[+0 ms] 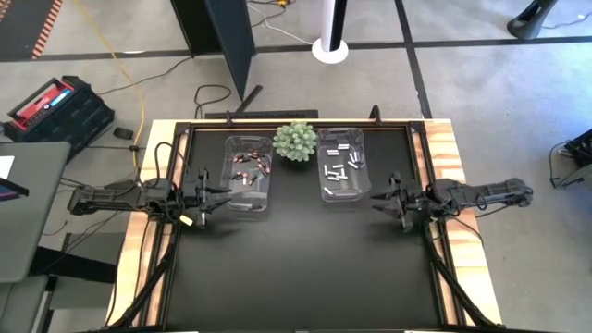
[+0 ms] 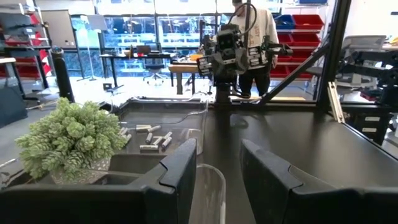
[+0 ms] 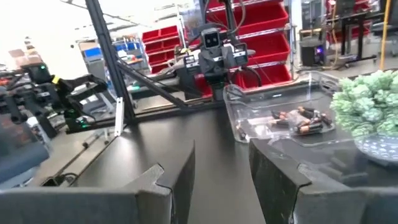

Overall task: Sort batteries
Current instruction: Return to Home Position

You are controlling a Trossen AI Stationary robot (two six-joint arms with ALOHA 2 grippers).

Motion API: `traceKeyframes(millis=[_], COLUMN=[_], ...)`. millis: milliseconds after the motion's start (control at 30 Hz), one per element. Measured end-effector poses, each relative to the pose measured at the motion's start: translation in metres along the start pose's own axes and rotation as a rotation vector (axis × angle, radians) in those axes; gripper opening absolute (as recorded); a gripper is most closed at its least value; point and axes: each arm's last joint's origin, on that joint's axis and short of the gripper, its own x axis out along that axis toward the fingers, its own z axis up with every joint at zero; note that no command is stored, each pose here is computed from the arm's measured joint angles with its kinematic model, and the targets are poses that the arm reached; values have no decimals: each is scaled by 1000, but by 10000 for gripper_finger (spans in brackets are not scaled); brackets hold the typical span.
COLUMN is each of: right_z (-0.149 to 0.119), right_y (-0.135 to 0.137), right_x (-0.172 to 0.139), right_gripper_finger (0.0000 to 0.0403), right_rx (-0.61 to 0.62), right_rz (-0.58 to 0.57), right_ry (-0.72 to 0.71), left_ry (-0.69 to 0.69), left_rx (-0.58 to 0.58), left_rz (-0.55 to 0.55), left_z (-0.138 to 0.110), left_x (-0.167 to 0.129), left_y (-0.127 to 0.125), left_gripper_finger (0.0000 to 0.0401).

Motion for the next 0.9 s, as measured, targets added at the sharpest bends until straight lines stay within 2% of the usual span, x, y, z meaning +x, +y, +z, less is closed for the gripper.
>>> traceKeyframes(millis=[267,700,900], right_z=[-2,-21,-26], right_y=[-3,-9,-10], right_x=[2,13,15], right_gripper_finger=[168,168,168], right_rx=[-2,-32,-37], right_rz=[-17,-84,-94], right_ry=[28,239,293], left_ry=[0,-1,-1], left_rx=[0,0,0], left_rz=[0,0,0], left_z=[0,0,0], left_x=[0,0,0], left_y=[0,0,0], left_gripper_finger=[118,118,118])
